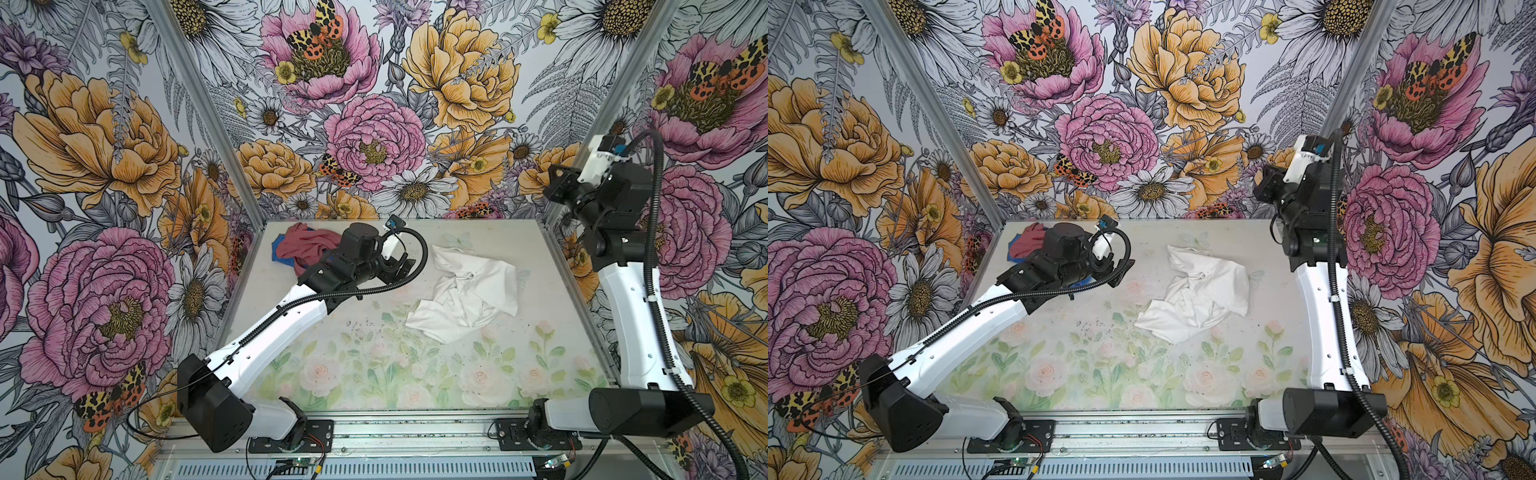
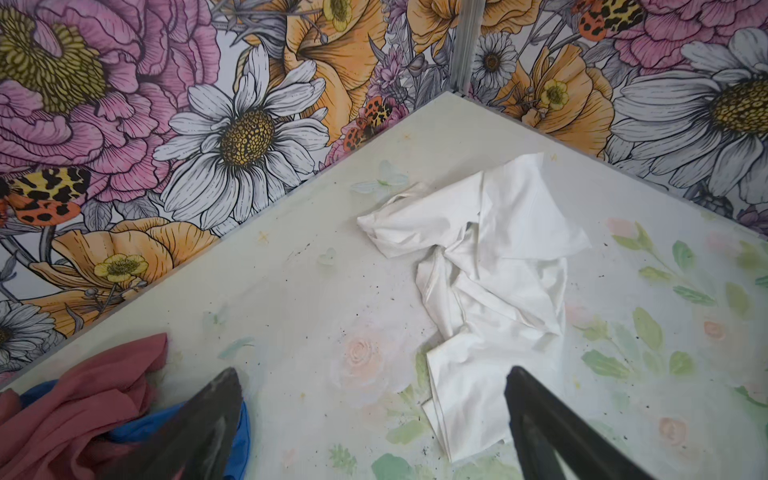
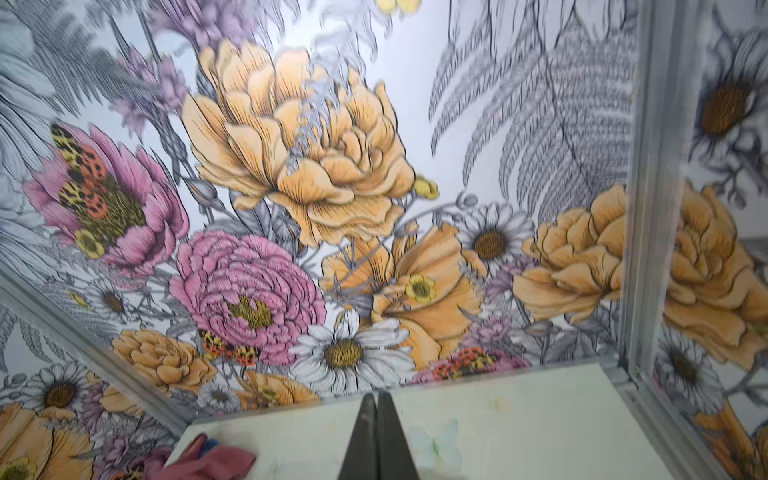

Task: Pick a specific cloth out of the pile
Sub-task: 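Release the white shirt and reach the right gripper down onto it, then grasp the white shirt with the right gripper and lift it high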

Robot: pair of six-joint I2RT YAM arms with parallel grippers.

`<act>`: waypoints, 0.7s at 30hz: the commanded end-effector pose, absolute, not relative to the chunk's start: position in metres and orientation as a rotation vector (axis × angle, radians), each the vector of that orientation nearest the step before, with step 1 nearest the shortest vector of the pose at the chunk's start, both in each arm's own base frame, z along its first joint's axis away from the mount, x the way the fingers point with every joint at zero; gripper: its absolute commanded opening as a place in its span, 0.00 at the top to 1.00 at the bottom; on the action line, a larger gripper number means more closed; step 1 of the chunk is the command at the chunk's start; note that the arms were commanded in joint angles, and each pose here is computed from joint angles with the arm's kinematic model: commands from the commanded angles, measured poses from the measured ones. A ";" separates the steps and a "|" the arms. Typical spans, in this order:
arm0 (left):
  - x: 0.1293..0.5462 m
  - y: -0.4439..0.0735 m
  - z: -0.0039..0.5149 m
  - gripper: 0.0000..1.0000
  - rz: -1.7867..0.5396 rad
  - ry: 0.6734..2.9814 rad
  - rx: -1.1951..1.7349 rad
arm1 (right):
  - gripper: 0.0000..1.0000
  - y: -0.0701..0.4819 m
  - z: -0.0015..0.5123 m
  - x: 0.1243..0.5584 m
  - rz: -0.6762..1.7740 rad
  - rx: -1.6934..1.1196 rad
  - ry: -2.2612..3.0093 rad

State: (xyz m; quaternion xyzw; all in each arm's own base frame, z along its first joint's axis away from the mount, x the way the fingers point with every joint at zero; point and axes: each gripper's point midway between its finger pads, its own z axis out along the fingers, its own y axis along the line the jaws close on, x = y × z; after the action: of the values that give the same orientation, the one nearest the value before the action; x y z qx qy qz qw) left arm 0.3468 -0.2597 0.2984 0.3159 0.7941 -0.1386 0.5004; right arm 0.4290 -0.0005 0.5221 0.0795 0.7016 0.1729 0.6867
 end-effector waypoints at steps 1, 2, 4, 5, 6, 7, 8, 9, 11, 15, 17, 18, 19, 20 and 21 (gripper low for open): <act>0.344 -0.252 0.342 0.01 -0.356 1.745 0.727 | 1.00 0.002 0.563 0.443 0.431 0.190 1.491; 0.343 -0.250 0.340 0.01 -0.348 1.750 0.724 | 1.00 0.009 0.568 0.445 0.478 0.171 1.493; 0.341 -0.245 0.337 0.01 -0.327 1.764 0.712 | 1.00 0.024 0.549 0.453 0.562 0.142 1.599; 0.339 -0.244 0.336 0.01 -0.328 1.768 0.712 | 0.86 0.028 0.525 0.454 0.577 0.147 1.679; 0.336 -0.246 0.335 0.01 -0.336 1.769 0.725 | 0.67 0.033 0.489 0.454 0.584 0.150 1.776; 0.331 -0.249 0.332 0.01 -0.341 1.769 0.753 | 0.51 0.032 0.447 0.451 0.568 0.170 1.864; 0.327 -0.253 0.331 0.01 -0.345 1.765 0.779 | 0.41 0.028 0.411 0.444 0.522 0.204 1.933; 0.324 -0.257 0.329 0.01 -0.358 1.763 0.802 | 0.34 0.019 0.367 0.435 0.439 0.245 2.009; 0.321 -0.264 0.325 0.01 -0.394 1.765 0.829 | 0.26 0.005 0.296 0.416 0.330 0.307 2.126; 0.319 -0.271 0.325 0.01 -0.441 1.772 0.846 | 0.21 0.015 0.198 0.395 0.353 0.295 2.295; 0.320 -0.269 0.324 0.01 -0.424 1.776 0.838 | 0.19 0.021 0.175 0.397 0.372 0.279 2.327; 0.321 -0.267 0.322 0.01 -0.411 1.781 0.835 | 0.18 0.023 0.166 0.399 0.367 0.270 2.349; 0.323 -0.266 0.320 0.01 -0.401 1.786 0.832 | 0.16 0.023 0.158 0.400 0.352 0.263 2.371; 0.325 -0.267 0.319 0.01 -0.397 1.792 0.828 | 0.15 0.024 0.151 0.401 0.338 0.258 2.388; 0.325 -0.267 0.318 0.01 -0.397 1.796 0.826 | 0.15 0.023 0.145 0.403 0.319 0.258 2.402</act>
State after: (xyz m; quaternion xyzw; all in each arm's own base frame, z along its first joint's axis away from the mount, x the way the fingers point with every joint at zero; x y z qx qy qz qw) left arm 0.3236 -0.2645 0.3192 0.3427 0.7539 -0.1679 0.5348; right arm 0.3765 0.0228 0.1225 0.1264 0.9397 0.1372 0.2868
